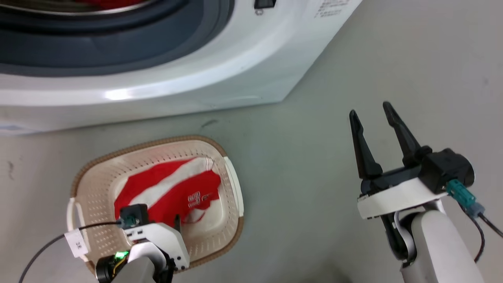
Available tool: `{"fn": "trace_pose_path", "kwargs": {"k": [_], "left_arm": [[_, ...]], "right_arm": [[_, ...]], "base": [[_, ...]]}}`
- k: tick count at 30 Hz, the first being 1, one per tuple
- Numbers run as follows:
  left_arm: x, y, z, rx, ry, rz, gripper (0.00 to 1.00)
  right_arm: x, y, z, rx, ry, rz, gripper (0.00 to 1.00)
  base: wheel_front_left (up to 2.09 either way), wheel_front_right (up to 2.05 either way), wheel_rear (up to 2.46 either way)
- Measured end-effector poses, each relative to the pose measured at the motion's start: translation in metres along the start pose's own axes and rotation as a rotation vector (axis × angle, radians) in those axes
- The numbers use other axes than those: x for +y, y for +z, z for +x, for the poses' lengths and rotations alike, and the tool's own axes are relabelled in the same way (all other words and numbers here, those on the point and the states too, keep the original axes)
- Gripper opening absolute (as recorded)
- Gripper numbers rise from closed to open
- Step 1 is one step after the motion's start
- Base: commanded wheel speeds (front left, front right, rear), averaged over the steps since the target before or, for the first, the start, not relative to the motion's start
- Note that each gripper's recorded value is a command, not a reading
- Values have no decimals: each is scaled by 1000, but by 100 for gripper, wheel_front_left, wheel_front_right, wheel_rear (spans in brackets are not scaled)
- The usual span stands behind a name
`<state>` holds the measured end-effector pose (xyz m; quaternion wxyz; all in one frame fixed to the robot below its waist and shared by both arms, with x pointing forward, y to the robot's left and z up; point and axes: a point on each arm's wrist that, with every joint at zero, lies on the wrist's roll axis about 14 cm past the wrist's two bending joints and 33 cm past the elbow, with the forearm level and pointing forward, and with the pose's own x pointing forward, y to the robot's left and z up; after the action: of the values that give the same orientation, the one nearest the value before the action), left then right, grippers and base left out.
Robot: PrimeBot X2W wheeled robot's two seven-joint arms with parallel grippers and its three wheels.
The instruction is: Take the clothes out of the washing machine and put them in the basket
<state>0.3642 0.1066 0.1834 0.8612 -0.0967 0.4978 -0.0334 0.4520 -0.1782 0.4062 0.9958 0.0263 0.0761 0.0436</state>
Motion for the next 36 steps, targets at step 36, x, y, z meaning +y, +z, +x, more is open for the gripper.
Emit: {"fn": "trace_pose_path", "kwargs": {"k": [36], "left_arm": [[-63, 253, -185, -1028, -141, 158, 100]], "right_arm": [[28, 80, -51, -155, 49, -34, 100]], "base": [[0, 0, 0]]}}
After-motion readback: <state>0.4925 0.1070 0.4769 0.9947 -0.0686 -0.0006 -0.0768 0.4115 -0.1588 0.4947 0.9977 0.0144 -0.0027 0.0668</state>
